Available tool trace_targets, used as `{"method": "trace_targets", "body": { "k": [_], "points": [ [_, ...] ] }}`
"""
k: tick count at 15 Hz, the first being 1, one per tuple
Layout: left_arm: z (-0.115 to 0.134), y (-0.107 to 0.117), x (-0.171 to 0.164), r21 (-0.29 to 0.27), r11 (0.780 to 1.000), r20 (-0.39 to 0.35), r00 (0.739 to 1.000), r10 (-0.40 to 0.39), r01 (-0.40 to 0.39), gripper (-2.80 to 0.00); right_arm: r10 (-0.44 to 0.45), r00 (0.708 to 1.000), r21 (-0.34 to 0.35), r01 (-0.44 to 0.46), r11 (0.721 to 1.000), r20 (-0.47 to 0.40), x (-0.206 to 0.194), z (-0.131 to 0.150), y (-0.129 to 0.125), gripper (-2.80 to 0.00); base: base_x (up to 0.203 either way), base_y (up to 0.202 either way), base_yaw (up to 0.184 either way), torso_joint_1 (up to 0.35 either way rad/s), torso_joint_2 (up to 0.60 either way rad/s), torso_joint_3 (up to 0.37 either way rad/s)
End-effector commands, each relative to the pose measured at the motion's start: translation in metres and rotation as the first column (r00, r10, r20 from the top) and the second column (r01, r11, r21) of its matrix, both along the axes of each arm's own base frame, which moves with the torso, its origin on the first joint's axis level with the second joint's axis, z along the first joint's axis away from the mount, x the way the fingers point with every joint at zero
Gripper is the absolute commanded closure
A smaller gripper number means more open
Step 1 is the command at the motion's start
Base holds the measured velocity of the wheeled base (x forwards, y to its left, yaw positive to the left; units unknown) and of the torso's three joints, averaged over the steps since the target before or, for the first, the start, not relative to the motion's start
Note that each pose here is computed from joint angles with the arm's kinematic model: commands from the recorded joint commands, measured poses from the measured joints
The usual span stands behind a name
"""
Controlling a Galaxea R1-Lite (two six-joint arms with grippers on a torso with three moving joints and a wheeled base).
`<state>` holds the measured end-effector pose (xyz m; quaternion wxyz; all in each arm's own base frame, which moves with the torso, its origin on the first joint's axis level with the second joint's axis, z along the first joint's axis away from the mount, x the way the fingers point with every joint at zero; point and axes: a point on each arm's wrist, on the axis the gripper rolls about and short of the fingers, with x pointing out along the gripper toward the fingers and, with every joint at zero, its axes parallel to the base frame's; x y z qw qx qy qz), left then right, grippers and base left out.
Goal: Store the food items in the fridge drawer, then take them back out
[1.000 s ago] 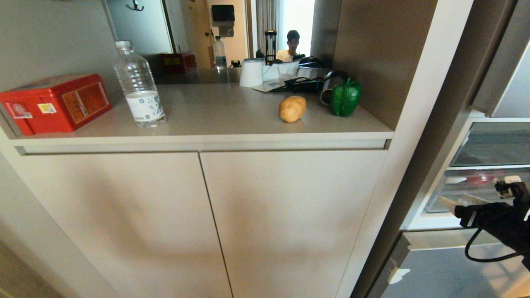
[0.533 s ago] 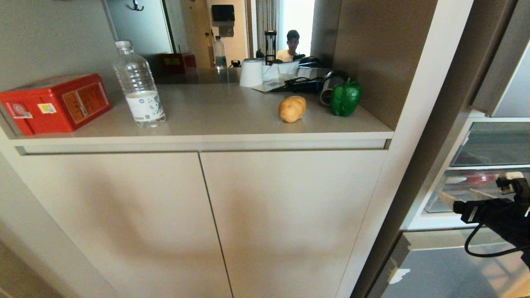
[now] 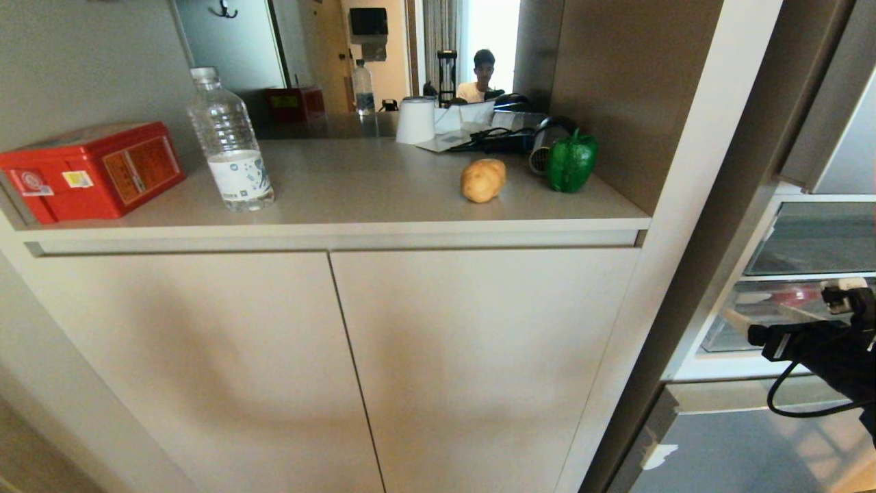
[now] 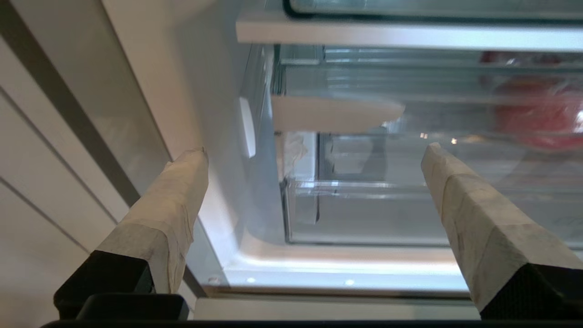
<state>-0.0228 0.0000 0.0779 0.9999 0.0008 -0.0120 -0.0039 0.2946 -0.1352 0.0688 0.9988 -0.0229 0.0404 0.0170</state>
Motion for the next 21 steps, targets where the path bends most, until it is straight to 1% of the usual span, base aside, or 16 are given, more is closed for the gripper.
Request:
{"method": "trace_targets", "body": {
  "k": [1,16,18,21],
  "points": [
    [-0.003,0.000,0.001,0.000,1.000,-0.010,1.000,0.000,0.000,0.00,0.003,1.000,-0.005,-0.003,1.000,0.009,0.002,0.000,-0.001,-2.80,0.000,0.000,0.000,0.000,0.00,0.000],
    [-0.003,0.000,0.001,0.000,1.000,-0.010,1.000,0.000,0.000,0.00,-0.001,1.000,0.002,0.001,1.000,-0.003,-0.003,-0.001,0.000,-2.80,0.000,0.000,0.000,0.000,0.00,0.000],
    [-0.003,0.000,0.001,0.000,1.000,-0.010,1.000,0.000,0.000,0.00,-0.006,1.000,0.006,0.006,1.000,-0.003,-0.014,0.006,0.003,-2.80,0.000,0.000,0.000,0.000,0.00,0.000],
    [-0.003,0.000,0.001,0.000,1.000,-0.010,1.000,0.000,0.000,0.00,-0.014,1.000,0.009,0.014,1.000,-0.004,-0.040,0.020,0.015,-2.80,0.000,0.000,0.000,0.000,0.00,0.000]
  ]
}}
